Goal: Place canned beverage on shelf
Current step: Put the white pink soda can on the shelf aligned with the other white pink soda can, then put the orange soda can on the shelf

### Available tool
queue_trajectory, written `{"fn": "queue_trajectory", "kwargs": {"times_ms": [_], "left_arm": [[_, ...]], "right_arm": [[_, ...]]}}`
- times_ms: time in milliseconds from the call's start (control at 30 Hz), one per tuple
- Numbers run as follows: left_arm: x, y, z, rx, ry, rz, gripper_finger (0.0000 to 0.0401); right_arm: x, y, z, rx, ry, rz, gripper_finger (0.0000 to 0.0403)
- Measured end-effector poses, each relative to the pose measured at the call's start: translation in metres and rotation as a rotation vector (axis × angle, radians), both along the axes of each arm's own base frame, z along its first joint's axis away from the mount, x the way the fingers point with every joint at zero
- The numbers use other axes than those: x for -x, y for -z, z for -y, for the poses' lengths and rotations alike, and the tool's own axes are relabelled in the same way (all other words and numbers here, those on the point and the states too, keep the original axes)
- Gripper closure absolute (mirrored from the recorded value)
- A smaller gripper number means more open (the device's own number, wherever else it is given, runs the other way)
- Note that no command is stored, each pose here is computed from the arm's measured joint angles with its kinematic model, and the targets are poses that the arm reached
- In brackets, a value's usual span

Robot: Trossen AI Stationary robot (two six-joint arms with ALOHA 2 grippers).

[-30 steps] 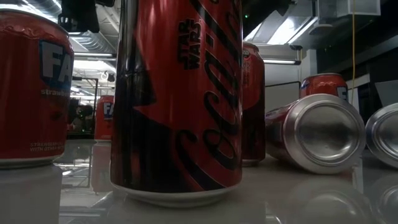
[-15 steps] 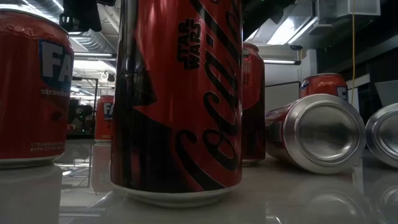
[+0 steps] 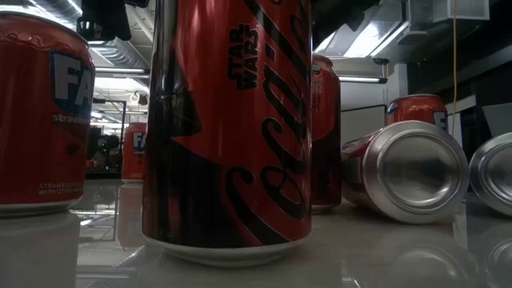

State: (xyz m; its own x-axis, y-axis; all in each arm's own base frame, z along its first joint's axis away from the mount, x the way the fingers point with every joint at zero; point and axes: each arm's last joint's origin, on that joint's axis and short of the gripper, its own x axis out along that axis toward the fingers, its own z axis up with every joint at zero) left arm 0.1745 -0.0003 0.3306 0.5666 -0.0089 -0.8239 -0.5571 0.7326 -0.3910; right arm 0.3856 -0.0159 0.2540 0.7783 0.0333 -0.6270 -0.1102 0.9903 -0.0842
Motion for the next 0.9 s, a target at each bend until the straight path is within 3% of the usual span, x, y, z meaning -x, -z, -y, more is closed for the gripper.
{"fn": "queue_trajectory", "kwargs": {"times_ms": [100,300,533,667,900], "left_arm": [[0.000,0.000,-0.001,-0.016,-0.011,0.000,0.0401],[0.000,0.000,-0.004,-0.079,-0.059,0.001,0.0401],[0.000,0.000,-0.004,-0.115,0.012,-0.002,0.0397],[0.000,0.000,-0.002,-0.060,0.038,-0.004,0.0358],[0.003,0.002,-0.001,-0.022,0.062,-0.031,0.0248]], "right_arm": [[0.004,-0.003,0.001,0.042,0.018,-0.024,0.0061],[0.021,-0.035,0.002,0.120,0.049,-0.072,0.0061],[0.048,-0.073,0.002,0.164,0.035,-0.024,0.0061],[0.058,-0.086,0.001,0.165,0.038,0.012,0.0061],[0.063,-0.091,0.001,0.166,0.040,0.027,0.0061]]}}
